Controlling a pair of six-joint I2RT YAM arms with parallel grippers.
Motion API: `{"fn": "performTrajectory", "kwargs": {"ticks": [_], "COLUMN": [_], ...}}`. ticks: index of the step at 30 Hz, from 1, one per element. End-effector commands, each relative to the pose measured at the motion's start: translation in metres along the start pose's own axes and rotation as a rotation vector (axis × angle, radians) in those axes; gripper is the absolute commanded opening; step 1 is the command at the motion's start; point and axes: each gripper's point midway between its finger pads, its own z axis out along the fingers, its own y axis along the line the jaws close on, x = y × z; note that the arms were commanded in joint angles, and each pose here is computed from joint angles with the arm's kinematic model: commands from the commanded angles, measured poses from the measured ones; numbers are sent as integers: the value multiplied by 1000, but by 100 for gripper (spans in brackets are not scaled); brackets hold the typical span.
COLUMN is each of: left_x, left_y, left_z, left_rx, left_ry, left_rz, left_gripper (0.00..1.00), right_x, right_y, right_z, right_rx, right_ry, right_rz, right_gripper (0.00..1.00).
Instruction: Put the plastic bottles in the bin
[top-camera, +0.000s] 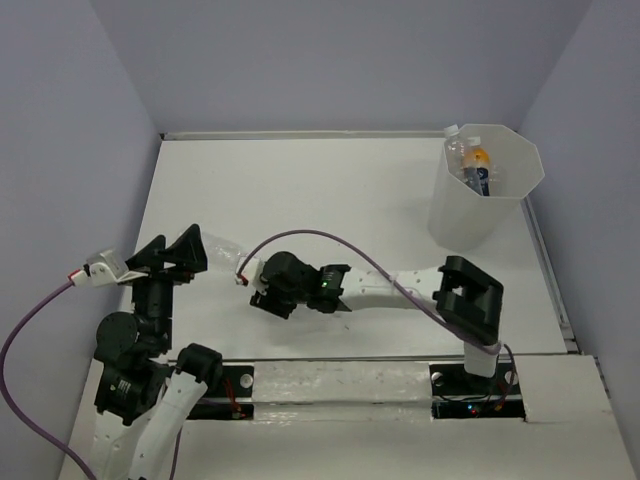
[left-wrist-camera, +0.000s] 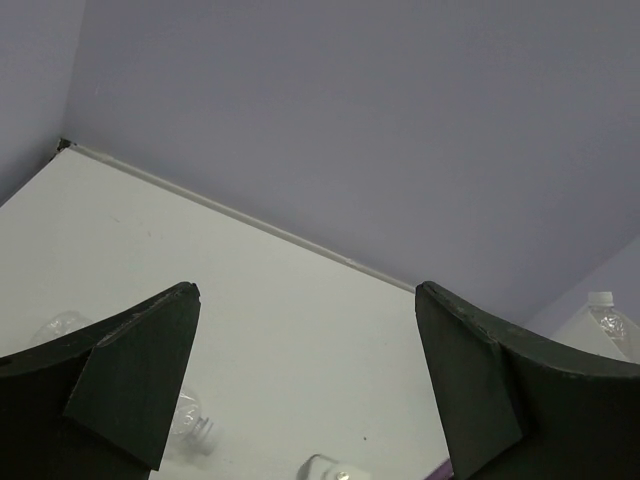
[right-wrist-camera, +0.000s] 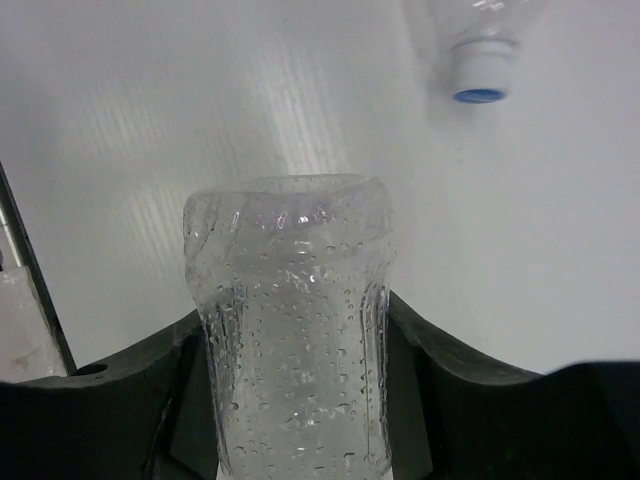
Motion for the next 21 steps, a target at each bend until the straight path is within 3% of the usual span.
{"fn": "performTrajectory", "kwargs": {"ticks": [1, 4, 6, 8, 12, 16, 21], "left_x": [-13, -12, -12, -13, -14, -15, -13], "left_y": [-4, -7, -10, -11, -13, -14, -17], "left_z": [-3, -4, -4, -6, -9, -10, -11], "left_rx": [21, 41, 55, 64, 78, 89, 102], "left_ry": [-49, -44, -42, -45, -47, -47, -32], "left_rz": [-12, -17, -18, -22, -31, -38, -39], "left_gripper": [99, 99, 99, 99, 99, 99, 99], "right_x": [-100, -120, -106, -99, -62, -23, 9], "right_y": [-99, -174, -239, -288, -329, -361, -400], "right_z": [-106, -211, -281, -390, -513, -570, -581], "right_rx": [319, 573, 782, 1037, 1382, 1626, 1740], "right_ry": [-390, -589, -682, -884, -1044, -1074, -982], "right_rz": [121, 219, 315, 401, 451, 469, 435], "right_gripper": [44, 44, 44, 43, 40, 40, 40]}}
